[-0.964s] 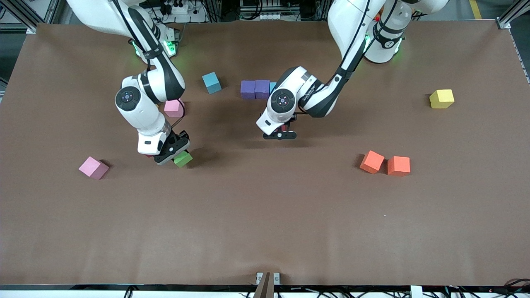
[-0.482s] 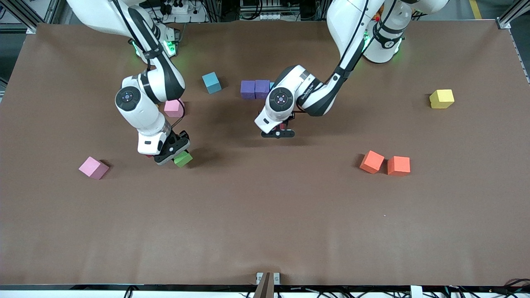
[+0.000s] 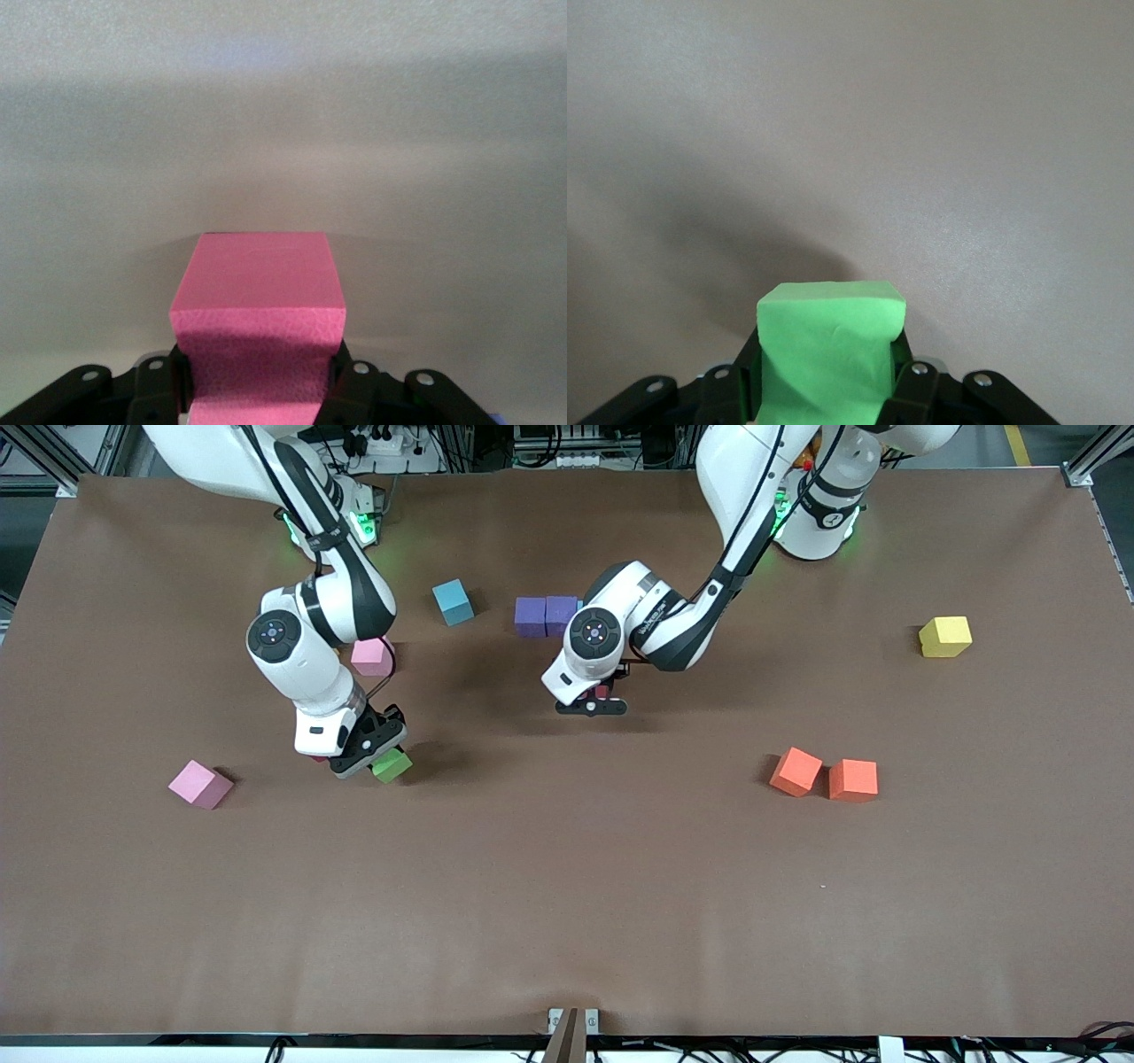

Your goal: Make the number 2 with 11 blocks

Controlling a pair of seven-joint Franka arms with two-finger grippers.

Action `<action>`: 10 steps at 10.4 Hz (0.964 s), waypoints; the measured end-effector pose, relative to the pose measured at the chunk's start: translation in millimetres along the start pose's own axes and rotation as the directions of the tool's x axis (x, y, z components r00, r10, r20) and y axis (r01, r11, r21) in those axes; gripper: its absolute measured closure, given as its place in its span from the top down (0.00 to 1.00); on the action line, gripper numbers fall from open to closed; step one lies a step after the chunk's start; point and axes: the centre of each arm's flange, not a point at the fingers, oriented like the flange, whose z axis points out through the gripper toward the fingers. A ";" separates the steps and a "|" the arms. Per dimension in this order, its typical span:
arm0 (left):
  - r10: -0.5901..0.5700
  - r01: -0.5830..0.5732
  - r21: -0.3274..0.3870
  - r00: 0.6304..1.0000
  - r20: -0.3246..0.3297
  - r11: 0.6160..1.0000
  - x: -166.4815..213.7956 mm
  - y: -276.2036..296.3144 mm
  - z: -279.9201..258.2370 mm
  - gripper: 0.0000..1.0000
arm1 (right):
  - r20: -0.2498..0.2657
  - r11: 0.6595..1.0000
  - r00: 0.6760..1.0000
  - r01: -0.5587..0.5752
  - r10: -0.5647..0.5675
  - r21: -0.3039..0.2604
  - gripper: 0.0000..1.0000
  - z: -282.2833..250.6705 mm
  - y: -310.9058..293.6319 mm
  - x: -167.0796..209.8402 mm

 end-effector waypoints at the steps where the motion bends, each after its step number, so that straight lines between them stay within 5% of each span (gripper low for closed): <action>1: 0.003 -0.003 0.002 1.000 -0.002 1.000 -0.3 0.3 0.0 0.56 | 0.000 1.000 1.000 0.000 0.000 0.000 0.56 0.0 0.0 0.0; 3: 0.004 -0.004 0.003 1.000 -0.002 1.000 -0.4 0.4 0.0 0.56 | 0.000 1.000 1.000 0.000 0.000 0.000 0.56 0.0 0.0 0.0; 7: 0.011 -0.011 0.017 1.000 -0.009 1.000 1.1 -2.4 1.7 1.00 | 0.001 1.000 1.000 0.000 0.000 0.000 0.56 0.2 -0.1 -0.2; 10: 0.019 -0.019 0.005 0.999 -0.033 1.000 3.8 1.1 -11.5 1.00 | 0.000 1.000 1.000 0.000 0.000 0.000 0.56 0.1 0.0 -0.2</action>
